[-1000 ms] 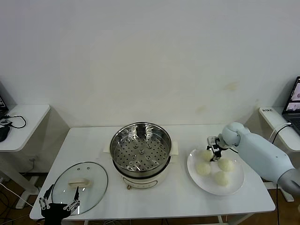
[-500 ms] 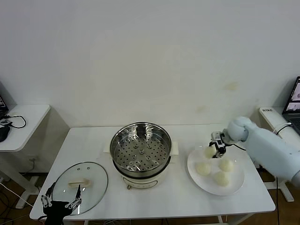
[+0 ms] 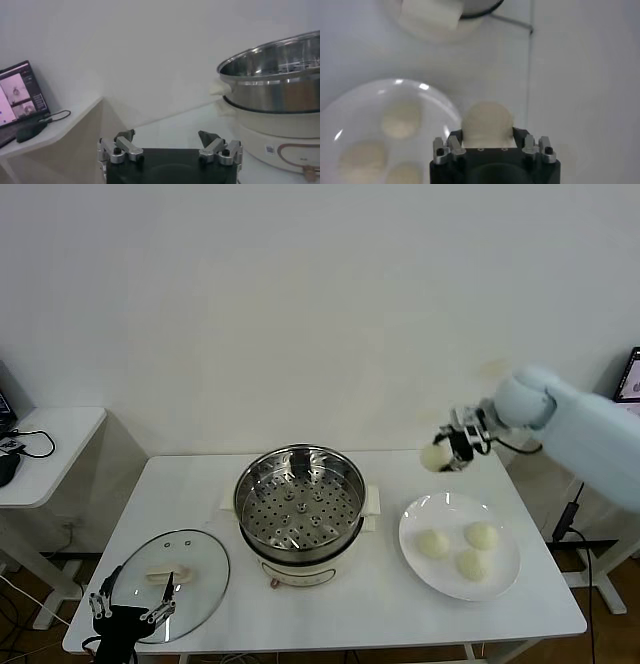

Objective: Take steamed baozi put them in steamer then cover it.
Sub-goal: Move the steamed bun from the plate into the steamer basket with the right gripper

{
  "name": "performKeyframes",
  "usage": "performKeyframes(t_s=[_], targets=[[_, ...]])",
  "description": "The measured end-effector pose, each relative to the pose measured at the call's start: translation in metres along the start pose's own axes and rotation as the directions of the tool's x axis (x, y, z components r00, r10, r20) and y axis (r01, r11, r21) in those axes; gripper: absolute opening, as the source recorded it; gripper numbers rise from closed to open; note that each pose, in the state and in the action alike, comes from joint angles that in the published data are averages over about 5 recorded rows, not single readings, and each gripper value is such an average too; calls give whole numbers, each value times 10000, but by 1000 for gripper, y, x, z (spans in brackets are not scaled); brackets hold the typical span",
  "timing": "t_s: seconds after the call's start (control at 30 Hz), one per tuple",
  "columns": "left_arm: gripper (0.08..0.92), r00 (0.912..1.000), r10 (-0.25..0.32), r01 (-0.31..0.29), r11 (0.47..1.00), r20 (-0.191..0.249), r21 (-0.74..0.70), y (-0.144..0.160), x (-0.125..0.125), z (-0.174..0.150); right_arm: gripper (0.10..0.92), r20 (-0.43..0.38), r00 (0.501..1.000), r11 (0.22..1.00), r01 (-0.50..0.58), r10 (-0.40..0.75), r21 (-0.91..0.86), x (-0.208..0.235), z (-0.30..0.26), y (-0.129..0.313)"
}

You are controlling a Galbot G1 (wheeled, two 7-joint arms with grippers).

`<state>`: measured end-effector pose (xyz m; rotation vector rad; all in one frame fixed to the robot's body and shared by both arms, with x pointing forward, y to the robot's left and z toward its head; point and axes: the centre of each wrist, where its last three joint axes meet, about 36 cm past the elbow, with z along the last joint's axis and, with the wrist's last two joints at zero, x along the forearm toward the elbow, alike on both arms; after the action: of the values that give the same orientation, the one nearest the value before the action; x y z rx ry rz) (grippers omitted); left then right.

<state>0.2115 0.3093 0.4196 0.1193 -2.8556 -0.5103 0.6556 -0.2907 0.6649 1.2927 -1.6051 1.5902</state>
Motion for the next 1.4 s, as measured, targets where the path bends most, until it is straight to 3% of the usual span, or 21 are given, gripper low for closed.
performKeyframes(t_s=[0.5, 0.93, 1.4], targets=[[823, 9995, -313, 313, 9995, -7, -31, 8, -5, 1, 628, 1382, 9900, 9459, -181, -283, 3239, -39, -153, -46], [823, 9988, -471, 470, 9989, 118, 54, 9, -5, -3, 628, 1154, 9904, 7374, -224, -756, 6751, -99, -222, -32], [823, 9986, -509, 510, 9987, 113, -84, 14, -10, -1, 633, 758, 9930, 5405, -147, -909, 8412, -148, -235, -25]])
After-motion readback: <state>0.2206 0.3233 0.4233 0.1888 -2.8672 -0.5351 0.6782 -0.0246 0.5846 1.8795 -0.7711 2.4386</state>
